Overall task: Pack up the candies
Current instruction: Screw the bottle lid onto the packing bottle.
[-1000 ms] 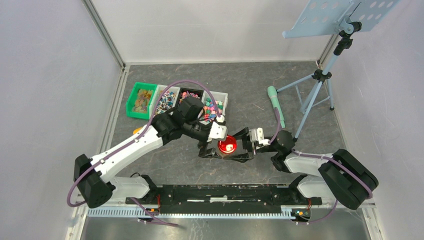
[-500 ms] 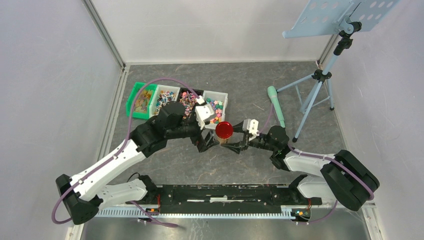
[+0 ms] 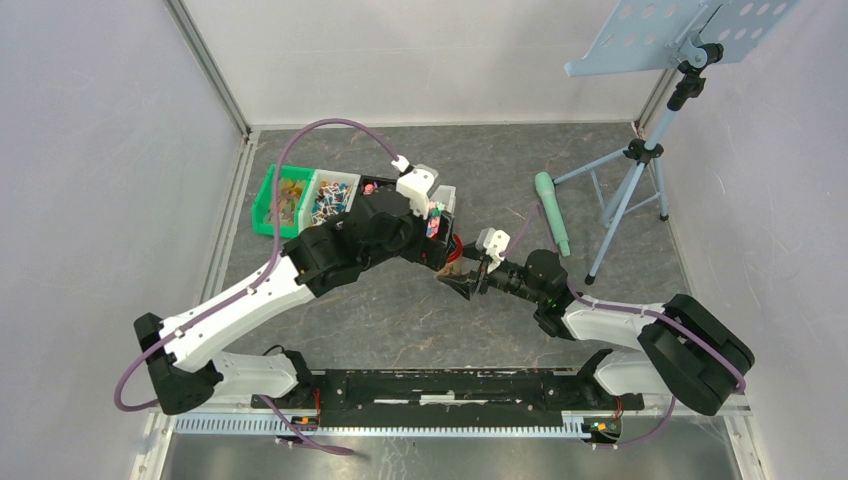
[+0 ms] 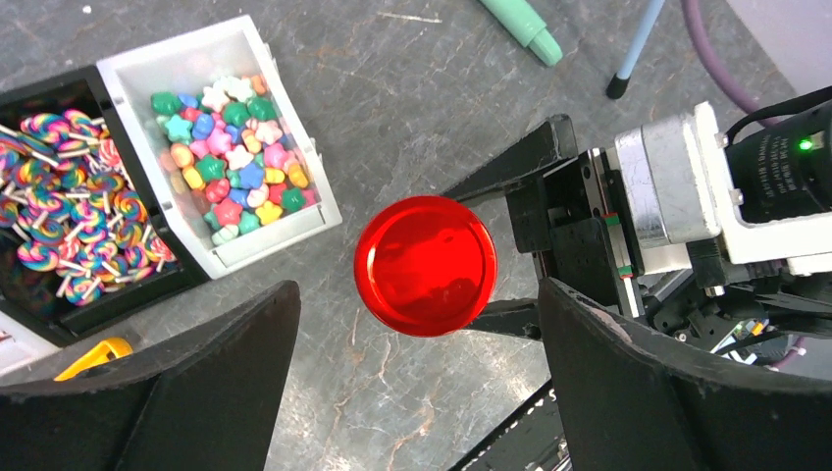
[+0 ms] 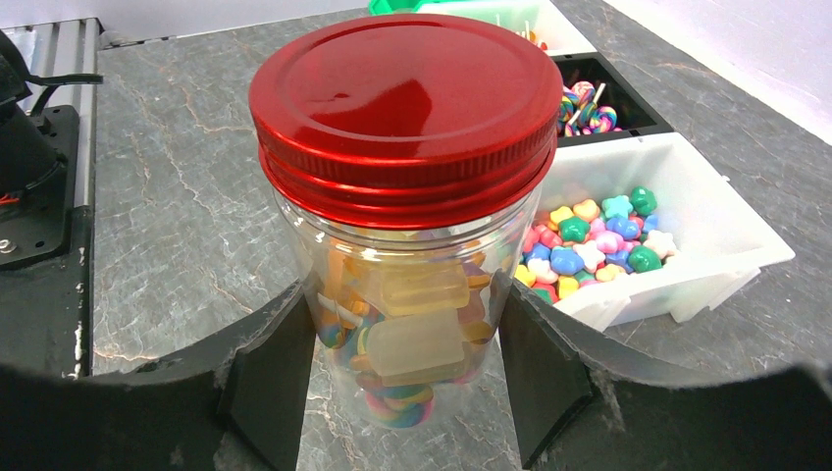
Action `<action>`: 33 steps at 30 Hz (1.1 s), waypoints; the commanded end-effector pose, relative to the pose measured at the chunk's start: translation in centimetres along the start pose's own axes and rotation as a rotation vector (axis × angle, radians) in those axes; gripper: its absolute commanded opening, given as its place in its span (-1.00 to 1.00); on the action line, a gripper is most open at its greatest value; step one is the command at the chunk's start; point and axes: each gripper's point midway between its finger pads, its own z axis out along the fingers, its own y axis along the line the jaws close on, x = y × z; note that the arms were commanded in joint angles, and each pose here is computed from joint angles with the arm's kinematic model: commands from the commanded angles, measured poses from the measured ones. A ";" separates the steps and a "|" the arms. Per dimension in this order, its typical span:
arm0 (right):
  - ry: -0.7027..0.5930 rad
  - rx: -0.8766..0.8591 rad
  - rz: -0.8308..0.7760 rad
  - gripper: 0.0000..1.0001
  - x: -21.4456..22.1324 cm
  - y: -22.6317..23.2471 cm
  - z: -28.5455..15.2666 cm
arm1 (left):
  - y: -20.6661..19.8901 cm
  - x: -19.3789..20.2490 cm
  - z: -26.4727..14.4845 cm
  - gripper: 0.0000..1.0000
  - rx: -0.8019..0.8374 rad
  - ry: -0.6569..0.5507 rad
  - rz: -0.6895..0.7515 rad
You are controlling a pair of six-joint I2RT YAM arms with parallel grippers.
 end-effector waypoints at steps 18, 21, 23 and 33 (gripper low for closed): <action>-0.108 -0.002 -0.041 -0.25 -3.9 -0.1 1.1 | -0.5 1.1 3.3 0.72 -0.089 -0.009 -0.093; -0.112 -0.003 -0.042 -0.25 -4.0 -0.1 1.1 | -0.3 1.5 3.4 0.67 -0.096 -0.001 -0.088; -0.113 -0.004 -0.043 -0.25 -4.1 0.0 1.1 | -0.2 1.9 3.5 0.62 -0.097 0.008 -0.084; -0.143 -0.067 -0.085 -0.26 -4.3 1.2 0.7 | -1.1 3.0 3.3 0.12 0.006 0.016 0.003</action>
